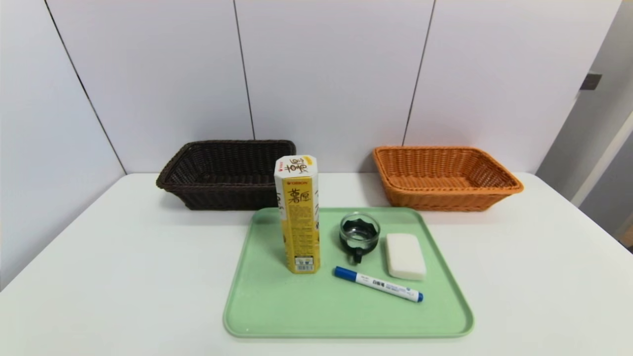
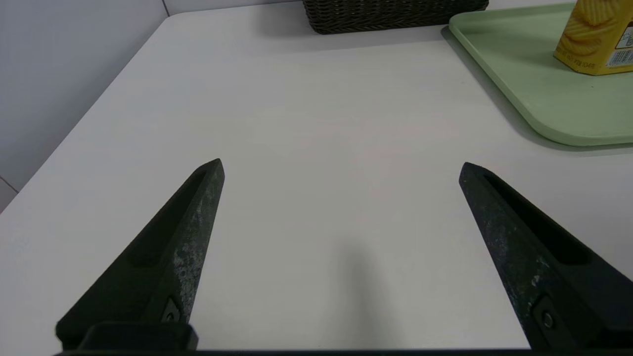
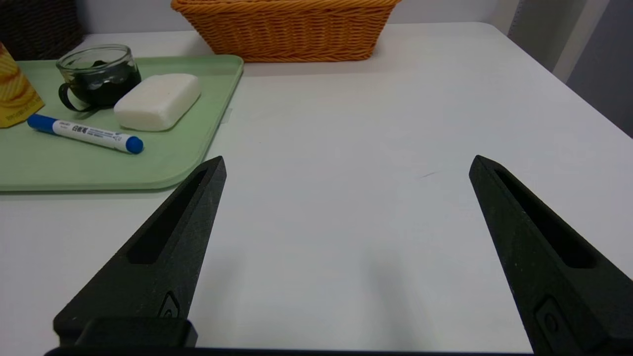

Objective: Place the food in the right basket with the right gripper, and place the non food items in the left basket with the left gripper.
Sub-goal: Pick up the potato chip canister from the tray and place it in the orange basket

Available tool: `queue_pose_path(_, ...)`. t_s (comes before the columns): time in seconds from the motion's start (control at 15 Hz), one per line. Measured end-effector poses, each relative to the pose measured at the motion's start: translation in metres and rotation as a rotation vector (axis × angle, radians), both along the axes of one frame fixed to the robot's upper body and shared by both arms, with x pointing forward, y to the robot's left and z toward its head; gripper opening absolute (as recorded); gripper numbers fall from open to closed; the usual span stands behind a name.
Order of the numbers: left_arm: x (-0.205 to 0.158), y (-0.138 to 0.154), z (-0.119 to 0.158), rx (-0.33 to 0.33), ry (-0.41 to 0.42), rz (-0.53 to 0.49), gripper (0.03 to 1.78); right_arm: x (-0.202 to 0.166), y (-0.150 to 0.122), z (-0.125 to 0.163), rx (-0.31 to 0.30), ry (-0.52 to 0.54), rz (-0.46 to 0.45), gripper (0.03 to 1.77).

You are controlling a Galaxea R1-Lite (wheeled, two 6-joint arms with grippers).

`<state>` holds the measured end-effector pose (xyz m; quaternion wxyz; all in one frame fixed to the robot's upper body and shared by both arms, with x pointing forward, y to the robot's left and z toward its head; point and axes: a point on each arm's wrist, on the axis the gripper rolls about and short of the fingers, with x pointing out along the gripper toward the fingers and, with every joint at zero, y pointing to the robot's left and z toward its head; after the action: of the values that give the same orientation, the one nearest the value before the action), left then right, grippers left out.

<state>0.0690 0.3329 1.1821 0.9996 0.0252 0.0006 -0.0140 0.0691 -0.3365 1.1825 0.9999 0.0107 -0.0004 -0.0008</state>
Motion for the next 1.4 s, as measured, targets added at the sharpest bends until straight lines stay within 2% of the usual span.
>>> queue_pose_path(0.67,0.000,0.000,0.000,-0.006,-0.002,0.016,1.69,0.000,0.000,0.000,-0.001,0.000,0.000,1.70)
queue_pose_path(0.87,0.000,0.000,0.000,0.011,0.006,-0.004,1.69,-0.001,0.000,0.003,-0.001,-0.011,0.000,1.70)
queue_pose_path(1.0,-0.004,0.000,0.009,0.011,0.008,-0.004,1.69,-0.007,0.000,0.019,0.014,-0.047,0.005,1.70)
queue_pose_path(1.2,-0.014,0.000,0.031,0.001,0.062,-0.004,1.69,-0.015,0.000,0.030,0.021,0.008,0.015,1.70)
queue_pose_path(1.4,-0.009,0.000,0.058,-0.013,0.129,-0.006,1.69,-0.013,0.000,0.054,0.024,0.046,0.013,1.70)
